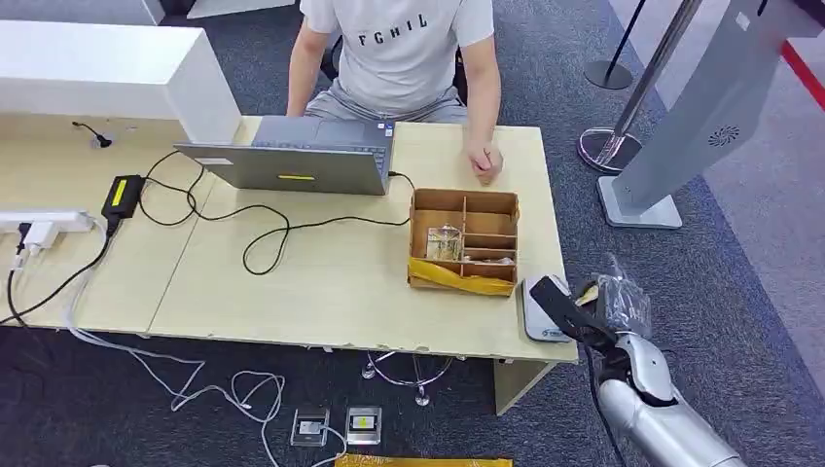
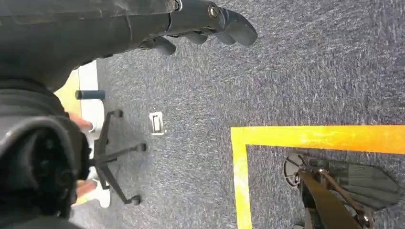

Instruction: Pass the card to the sensor for recognition and then transmit it.

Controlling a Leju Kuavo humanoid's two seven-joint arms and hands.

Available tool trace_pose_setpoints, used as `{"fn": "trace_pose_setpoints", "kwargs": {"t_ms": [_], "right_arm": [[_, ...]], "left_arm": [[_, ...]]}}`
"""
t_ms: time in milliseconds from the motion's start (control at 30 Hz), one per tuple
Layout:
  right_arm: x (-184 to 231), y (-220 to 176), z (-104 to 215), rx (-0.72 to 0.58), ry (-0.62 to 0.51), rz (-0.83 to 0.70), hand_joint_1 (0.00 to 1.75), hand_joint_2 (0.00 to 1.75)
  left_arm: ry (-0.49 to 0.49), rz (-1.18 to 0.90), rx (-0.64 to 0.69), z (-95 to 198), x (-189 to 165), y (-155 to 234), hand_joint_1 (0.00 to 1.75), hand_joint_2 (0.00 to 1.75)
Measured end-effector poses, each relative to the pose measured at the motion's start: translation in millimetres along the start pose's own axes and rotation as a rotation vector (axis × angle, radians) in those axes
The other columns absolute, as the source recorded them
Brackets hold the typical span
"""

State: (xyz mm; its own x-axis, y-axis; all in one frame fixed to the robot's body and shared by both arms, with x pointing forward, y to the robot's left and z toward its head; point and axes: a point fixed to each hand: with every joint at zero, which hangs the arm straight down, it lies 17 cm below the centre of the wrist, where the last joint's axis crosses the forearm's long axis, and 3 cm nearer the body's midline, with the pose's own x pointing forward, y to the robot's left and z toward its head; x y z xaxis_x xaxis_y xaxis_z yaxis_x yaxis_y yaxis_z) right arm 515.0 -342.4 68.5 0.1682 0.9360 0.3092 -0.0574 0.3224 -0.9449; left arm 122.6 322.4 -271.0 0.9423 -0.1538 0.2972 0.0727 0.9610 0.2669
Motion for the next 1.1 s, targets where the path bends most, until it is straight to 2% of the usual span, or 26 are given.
{"fn": "trace_pose_setpoints", "kwargs": {"t_ms": [467,800,967,1100], "right_arm": [[7,39,10,0.065,0.004,0.019,1.75,1.75],[16,45,9,0.073,-0.012,0.024,1.75,1.75],[16,33,1,0.043,-0.004,0.052,1.75,1.75],[13,-13,-16,-0.049,0.025,0.112,1.75,1.75]], "left_arm": [[0.029,-0.016,-0.008,1,-5,-3,0.0,0.0],[0.031,-0.008,-0.009,1,-5,-4,0.0,0.0],[0.049,-0.005,-0.009,1,-9,-4,0.0,0.0],[0.051,-0.001,-0.009,1,-9,-4,0.0,0.0]]}}
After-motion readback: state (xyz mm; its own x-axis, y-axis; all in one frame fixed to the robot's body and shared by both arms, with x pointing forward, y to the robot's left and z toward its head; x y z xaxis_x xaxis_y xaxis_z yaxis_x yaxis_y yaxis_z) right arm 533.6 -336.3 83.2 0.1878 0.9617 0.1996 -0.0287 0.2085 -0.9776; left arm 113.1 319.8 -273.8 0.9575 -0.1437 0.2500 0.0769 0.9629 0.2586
